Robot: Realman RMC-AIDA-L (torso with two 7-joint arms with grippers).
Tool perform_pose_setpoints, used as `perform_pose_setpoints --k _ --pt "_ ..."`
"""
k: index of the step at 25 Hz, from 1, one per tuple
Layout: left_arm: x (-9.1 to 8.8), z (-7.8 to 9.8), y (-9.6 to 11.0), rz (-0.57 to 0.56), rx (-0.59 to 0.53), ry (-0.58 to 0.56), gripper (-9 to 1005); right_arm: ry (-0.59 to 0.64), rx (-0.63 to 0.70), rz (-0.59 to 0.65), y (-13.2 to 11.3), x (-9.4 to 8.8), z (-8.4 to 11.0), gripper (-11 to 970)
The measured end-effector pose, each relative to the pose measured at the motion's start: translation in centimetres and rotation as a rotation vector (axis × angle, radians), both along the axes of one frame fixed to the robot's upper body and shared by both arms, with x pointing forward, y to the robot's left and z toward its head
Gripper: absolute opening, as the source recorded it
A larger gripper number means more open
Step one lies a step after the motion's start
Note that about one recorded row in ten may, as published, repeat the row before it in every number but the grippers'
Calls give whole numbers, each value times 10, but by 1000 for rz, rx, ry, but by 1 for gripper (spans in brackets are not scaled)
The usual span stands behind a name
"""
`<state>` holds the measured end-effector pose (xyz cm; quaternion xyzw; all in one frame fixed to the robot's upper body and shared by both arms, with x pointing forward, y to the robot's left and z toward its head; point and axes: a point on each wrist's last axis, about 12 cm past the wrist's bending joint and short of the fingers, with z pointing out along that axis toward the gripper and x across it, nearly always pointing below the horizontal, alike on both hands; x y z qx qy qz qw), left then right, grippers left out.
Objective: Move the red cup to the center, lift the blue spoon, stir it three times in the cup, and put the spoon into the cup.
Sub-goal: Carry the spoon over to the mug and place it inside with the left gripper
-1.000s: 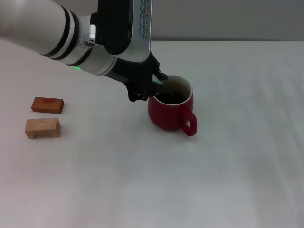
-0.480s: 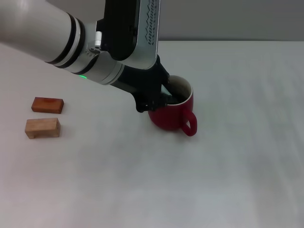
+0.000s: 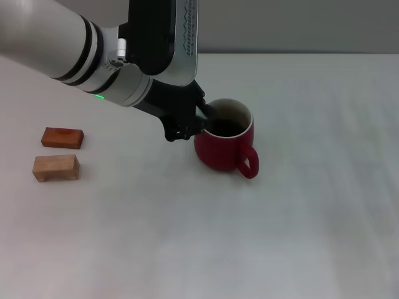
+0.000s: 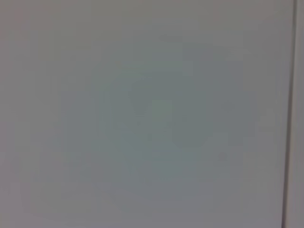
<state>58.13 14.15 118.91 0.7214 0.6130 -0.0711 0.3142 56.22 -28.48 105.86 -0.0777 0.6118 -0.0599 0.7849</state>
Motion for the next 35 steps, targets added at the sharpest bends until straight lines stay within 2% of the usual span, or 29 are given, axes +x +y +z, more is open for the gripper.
perform_pose_setpoints --k 9,15,28,35 --pt "4 8 -14 -27 -21 -45 170 3 -1 -3 -1 -2 -1 335" --pt "-1 8 -22 -57 -34 -35 170 5 5 -5 -1 -4 -2 335" --pt "0 3 -6 5 16 -6 171 4 4 -4 -2 -3 -2 336" --pt "3 6 -11 16 -6 -41 171 3 4 -3 -1 -3 -2 336"
